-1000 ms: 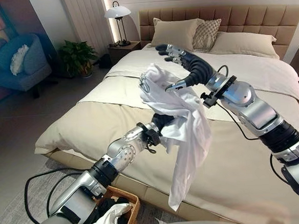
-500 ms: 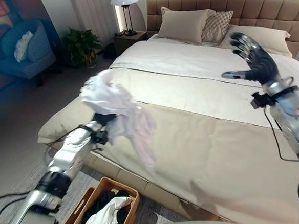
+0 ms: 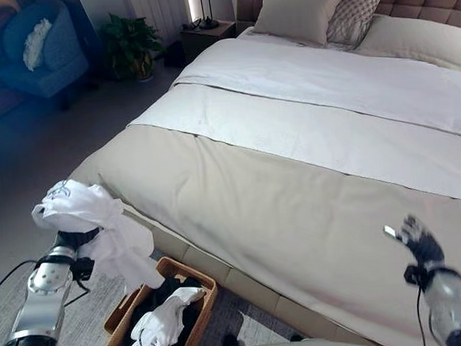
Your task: Pick up clothes into the bucket
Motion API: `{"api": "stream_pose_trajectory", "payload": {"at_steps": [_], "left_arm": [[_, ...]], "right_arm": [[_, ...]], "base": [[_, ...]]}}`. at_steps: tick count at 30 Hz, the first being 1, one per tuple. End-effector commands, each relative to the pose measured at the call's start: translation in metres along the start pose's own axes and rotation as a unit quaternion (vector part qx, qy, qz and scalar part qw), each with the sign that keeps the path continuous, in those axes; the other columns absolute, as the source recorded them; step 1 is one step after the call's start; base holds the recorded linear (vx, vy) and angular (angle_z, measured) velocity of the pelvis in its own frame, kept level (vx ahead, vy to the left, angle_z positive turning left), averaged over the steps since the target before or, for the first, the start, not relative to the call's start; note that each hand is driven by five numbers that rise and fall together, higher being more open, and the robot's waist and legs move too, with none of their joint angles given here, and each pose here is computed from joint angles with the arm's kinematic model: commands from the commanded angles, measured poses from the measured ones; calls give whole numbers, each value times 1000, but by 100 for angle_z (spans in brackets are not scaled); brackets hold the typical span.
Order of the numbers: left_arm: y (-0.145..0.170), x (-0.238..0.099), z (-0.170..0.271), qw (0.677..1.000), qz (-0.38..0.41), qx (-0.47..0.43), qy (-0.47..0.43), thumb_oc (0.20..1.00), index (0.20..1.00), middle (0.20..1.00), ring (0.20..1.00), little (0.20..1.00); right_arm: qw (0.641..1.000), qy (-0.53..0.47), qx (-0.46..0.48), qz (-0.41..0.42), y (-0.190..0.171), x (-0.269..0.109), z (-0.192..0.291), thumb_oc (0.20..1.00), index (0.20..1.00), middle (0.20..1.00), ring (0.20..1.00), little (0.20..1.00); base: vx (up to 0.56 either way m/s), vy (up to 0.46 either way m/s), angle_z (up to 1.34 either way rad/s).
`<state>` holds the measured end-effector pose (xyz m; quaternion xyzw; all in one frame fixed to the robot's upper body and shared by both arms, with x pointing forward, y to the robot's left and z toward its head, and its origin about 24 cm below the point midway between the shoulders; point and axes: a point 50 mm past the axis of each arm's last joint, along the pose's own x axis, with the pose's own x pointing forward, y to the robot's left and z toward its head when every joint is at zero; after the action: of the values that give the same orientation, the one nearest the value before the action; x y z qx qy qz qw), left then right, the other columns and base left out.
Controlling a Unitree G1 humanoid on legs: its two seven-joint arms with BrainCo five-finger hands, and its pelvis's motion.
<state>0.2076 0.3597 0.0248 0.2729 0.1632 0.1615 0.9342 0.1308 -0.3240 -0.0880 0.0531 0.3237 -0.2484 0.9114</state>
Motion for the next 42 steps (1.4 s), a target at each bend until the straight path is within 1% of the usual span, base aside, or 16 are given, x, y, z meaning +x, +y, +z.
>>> {"api": "stream_pose_trajectory", "payload": {"at_steps": [1,4,6,7,12,15,17,22,23,24,25,28,32,37,39,42], "left_arm": [[21,5,28,992,94,-39,-80,200,200,200,200,200],[9,3,16,988,108,-90,-60,200,200,200,200,200],[7,3,13,988,112,-96,-52,200,200,200,200,200],[1,5,8,985,124,-115,-39,200,200,200,200,200],[-2,9,11,979,153,-124,-43,200,200,200,200,200],[-2,13,19,977,174,-113,-55,200,200,200,200,200],[-2,21,34,973,187,-114,-77,200,200,200,200,200],[11,40,73,965,212,-89,-124,200,200,200,200,200],[11,40,73,965,212,-89,-125,200,200,200,200,200],[20,44,86,961,223,-74,-143,200,200,200,200,200],[20,44,86,961,223,-74,-143,200,200,200,200,200],[36,48,109,954,240,-52,-173,200,200,200,200,200],[50,51,126,947,252,-52,-194,200,200,200,200,200],[56,54,136,946,254,-48,-197,200,200,200,200,200],[59,55,141,944,259,-29,-201,200,200,200,200,200],[59,56,138,945,265,-35,-189,200,200,200,200,200]], "right_arm": [[996,-17,-88,24,16,7,10,1000,1000,1000,1000,1000],[990,33,-137,25,17,5,-13,1000,1000,1000,1000,1000],[989,34,-143,21,16,5,-14,1000,1000,1000,1000,1000],[985,53,-163,7,14,4,-24,1000,1000,1000,1000,1000],[980,16,-200,15,21,8,-10,1000,1000,1000,1000,1000],[980,-10,-200,8,25,11,1,1000,1000,1000,1000,1000],[980,-41,-194,0,30,15,16,1000,1000,1000,1000,1000],[980,-91,-174,-15,38,20,39,1000,1000,1000,1000,1000],[980,-91,-174,-15,38,20,40,1000,1000,1000,1000,1000],[982,-102,-157,-19,41,21,45,1000,1000,1000,1000,1000],[982,-102,-157,-19,41,21,45,1000,1000,1000,1000,1000],[983,-112,-144,-20,47,21,47,1000,1000,1000,1000,1000],[984,-115,-136,-17,53,22,48,1000,1000,1000,1000,1000],[985,-114,-130,-8,59,23,48,1000,1000,1000,1000,1000],[985,-116,-129,2,65,22,47,1000,1000,1000,1000,1000],[985,-123,-123,13,71,21,49,1000,1000,1000,1000,1000]], "base": [[-185,63,4],[-138,55,1],[-94,44,2],[-128,24,1],[-111,17,-2],[-144,-1,-9],[-161,-4,4],[-65,4,11],[-78,22,8],[-48,16,3],[-81,7,3],[-41,-7,6],[-9,-10,4],[2,-23,4],[14,-19,5],[16,-16,5]]}}
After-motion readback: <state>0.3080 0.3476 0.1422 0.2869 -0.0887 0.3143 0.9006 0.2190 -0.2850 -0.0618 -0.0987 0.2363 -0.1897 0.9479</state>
